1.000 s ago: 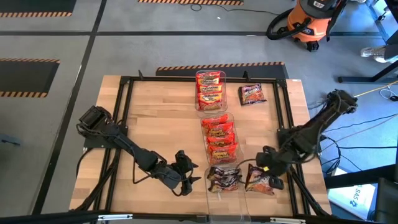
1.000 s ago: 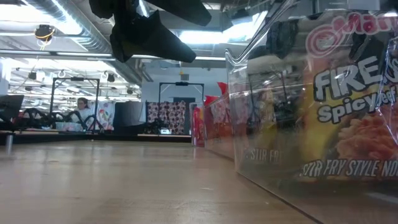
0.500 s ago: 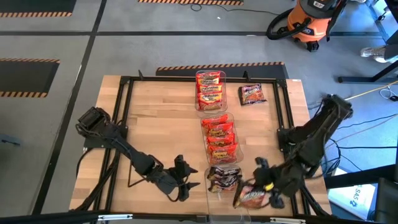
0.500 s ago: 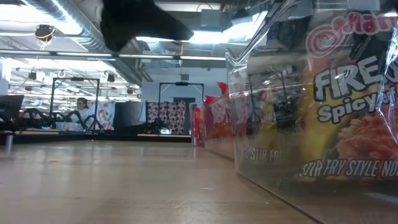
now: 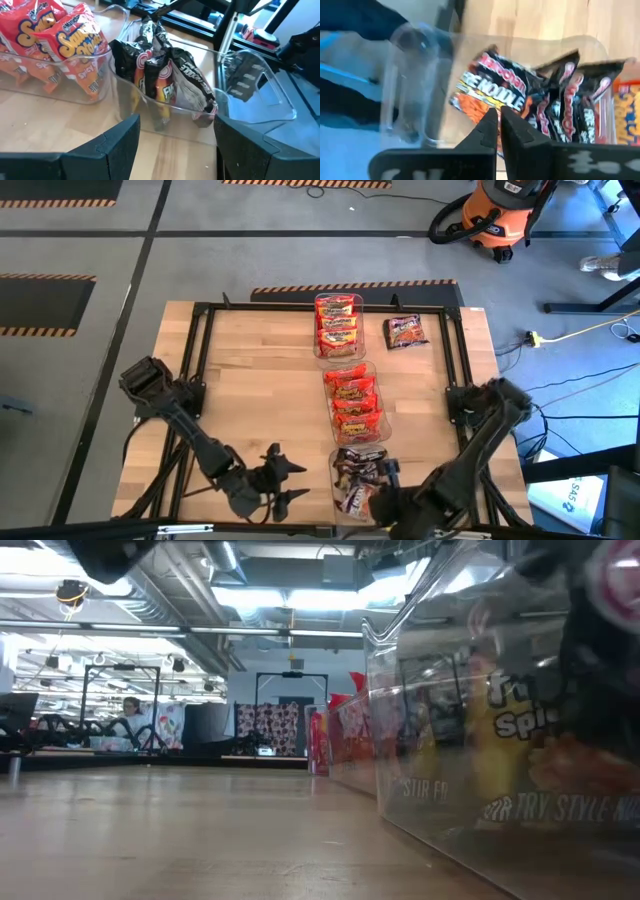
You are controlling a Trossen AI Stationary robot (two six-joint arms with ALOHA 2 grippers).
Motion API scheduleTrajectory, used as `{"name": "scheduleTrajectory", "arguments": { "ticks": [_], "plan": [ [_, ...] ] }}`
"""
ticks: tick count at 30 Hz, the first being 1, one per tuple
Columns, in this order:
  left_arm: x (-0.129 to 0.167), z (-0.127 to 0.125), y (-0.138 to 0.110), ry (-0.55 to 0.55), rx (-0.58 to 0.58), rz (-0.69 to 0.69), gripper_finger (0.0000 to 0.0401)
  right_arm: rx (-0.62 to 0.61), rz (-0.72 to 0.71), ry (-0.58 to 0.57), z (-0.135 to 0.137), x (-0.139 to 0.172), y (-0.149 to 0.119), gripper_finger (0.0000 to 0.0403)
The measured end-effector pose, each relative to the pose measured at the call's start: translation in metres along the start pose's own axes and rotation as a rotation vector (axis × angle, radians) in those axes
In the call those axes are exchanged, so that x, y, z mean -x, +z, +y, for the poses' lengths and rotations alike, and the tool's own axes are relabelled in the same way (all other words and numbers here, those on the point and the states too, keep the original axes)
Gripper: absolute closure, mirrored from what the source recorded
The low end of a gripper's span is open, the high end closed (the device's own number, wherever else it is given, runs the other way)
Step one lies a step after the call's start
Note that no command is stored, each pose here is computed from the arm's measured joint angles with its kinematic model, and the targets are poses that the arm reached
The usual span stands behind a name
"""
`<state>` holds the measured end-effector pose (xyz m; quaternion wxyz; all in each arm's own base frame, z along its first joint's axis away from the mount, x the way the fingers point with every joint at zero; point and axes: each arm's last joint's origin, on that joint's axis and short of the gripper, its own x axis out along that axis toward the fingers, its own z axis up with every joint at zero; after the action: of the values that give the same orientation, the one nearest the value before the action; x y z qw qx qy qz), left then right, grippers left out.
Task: Sort Maruchan noodles
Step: Put the orange noodle pack into the middle transparent bin
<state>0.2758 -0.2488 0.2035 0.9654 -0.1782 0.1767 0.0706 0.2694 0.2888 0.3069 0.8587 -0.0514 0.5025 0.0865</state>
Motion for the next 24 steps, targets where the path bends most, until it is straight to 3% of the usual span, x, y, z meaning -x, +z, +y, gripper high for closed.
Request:
{"name": "scheduleTrajectory", "arguments": {
  "ticks": [6, 12, 18, 24],
  "plan": [
    [0.002, -0.001, -0.001, 0.002, -0.003, -0.007, 0.0154, -0.038, 0.071, 0.031, 0.002, -0.013, 0.002, 0.0403],
    [0.0, 0.0, 0.0, 0.008, -0.001, -0.009, 0.0154, -0.061, 0.038, 0.073, 0.001, -0.015, 0.009, 0.0391],
    [-0.001, 0.001, 0.001, 0.013, 0.0, -0.01, 0.0154, 0.047, -0.02, 0.137, 0.001, -0.037, 0.023, 0.0298],
    [-0.001, 0.001, 0.001, 0.01, -0.004, -0.008, 0.0154, 0.2, 0.031, 0.132, 0.0, -0.079, 0.024, 0.0197]
  ]
}}
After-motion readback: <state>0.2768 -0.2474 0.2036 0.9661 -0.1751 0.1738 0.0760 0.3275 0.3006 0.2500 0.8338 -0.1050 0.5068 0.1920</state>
